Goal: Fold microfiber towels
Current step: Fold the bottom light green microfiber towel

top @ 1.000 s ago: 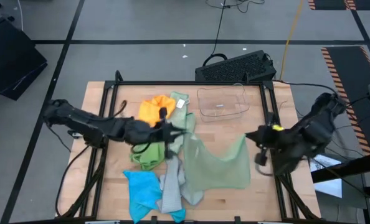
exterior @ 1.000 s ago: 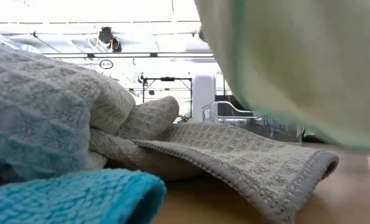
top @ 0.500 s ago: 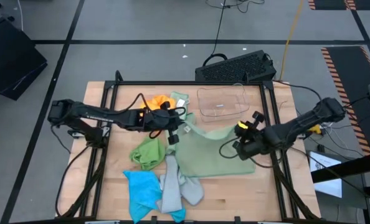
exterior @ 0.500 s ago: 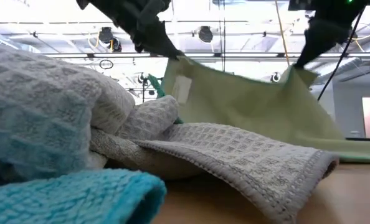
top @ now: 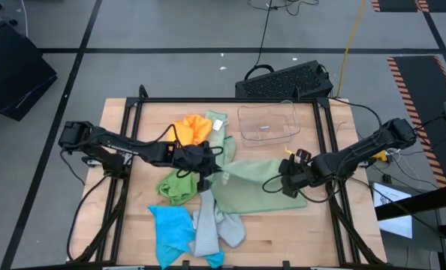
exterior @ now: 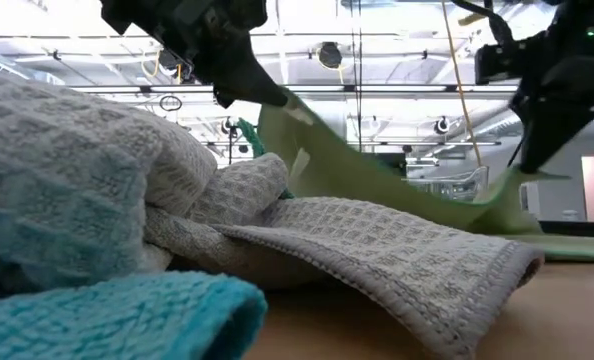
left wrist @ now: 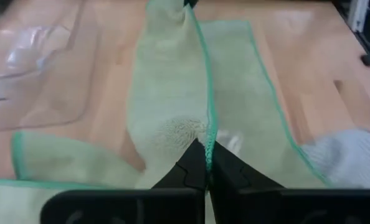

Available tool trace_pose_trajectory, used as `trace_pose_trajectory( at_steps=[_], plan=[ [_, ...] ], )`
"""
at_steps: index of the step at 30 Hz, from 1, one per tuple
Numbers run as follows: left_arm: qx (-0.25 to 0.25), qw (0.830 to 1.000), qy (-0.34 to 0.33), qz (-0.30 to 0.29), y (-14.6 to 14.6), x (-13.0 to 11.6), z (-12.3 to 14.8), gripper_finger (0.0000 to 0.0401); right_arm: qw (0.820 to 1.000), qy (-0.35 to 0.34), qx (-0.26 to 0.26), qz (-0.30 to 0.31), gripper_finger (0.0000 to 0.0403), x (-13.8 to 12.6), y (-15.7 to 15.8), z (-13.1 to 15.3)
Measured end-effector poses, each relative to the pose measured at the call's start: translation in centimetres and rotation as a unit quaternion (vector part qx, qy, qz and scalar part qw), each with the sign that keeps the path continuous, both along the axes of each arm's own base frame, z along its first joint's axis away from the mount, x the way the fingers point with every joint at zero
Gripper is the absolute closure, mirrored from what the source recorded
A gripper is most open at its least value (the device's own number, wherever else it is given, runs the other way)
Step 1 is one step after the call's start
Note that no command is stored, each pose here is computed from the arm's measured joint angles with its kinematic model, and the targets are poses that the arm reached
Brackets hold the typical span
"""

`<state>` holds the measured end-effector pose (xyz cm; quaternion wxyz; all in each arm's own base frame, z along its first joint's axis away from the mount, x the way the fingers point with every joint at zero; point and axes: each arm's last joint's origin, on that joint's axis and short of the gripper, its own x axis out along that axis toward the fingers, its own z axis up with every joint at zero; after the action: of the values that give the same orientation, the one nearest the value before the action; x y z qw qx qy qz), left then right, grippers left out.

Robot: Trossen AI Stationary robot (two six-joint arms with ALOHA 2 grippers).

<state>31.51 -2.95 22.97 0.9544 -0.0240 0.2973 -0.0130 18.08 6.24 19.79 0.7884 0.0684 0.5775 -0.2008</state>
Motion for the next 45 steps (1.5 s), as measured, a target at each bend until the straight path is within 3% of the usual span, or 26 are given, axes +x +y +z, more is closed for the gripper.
trace_pose_trajectory(
  at_steps=[8, 17, 25, 39, 45],
  plan=[
    [-0.018, 1.0, 0.007, -0.02, -2.2, 0.0, -0.5, 0.0394, 0.995, 0.028, 0.096, -0.005, 0.0403, -0.4, 0.5, -1.1],
    [-0.032, 0.999, -0.002, -0.033, -3.7, 0.5, -1.1, 0.0392, 0.986, 0.053, 0.158, -0.009, 0.0399, -0.8, 1.5, -1.3],
    [-0.047, 0.998, -0.01, -0.035, -4.5, 0.6, -1.2, 0.039, 0.985, 0.054, 0.163, -0.004, 0.0397, -1.1, 2.2, -1.3],
    [-0.055, 0.998, 0.016, -0.036, -5.3, 1.9, -4.2, 0.0397, 0.983, 0.073, 0.167, 0.009, 0.0394, -1.8, 2.4, -2.5],
    [-0.06, 0.997, 0.028, -0.031, -5.2, 1.8, -4.4, 0.0385, 0.98, 0.065, 0.188, 0.002, 0.0356, -1.7, 2.5, -3.0]
  ],
)
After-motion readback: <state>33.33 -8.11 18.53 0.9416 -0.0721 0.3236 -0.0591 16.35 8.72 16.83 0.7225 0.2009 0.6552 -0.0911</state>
